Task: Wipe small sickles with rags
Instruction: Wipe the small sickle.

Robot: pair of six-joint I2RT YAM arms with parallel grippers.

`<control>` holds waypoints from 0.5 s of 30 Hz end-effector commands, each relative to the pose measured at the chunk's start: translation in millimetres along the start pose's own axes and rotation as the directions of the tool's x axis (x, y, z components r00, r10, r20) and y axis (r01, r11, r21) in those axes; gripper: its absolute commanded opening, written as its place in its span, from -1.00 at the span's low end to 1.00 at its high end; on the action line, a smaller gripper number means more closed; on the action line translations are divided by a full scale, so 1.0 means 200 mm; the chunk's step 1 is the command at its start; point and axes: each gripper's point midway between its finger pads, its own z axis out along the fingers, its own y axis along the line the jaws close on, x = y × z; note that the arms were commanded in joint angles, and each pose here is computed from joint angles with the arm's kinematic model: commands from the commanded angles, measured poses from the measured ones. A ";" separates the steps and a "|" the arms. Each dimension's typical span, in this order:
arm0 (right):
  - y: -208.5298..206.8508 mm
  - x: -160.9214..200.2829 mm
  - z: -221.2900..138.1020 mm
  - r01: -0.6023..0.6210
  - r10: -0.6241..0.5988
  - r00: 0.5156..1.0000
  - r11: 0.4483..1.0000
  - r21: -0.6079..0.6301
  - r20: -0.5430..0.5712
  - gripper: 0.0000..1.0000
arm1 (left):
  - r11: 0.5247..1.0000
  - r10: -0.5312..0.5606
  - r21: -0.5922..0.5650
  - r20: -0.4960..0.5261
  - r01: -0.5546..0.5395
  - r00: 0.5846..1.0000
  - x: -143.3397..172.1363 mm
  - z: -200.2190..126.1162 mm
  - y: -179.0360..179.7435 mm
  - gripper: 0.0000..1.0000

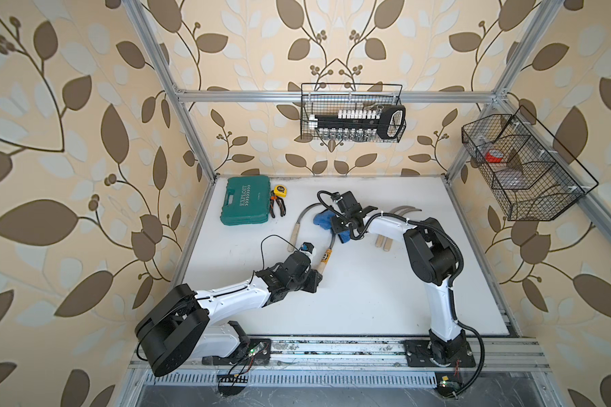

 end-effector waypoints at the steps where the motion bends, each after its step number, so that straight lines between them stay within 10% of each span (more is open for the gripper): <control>1: 0.09 0.03 0.00 0.034 -0.035 0.999 0.998 -0.049 -0.018 -1.00 | 0.995 0.047 0.085 0.065 -0.052 0.997 -0.11 -0.06 -0.12 -1.00; 15: 0.39 0.26 -0.41 0.110 -0.104 0.993 0.986 -0.126 0.056 -1.00 | 1.000 0.010 0.024 0.078 -0.012 0.997 -0.13 -0.03 -0.07 -1.00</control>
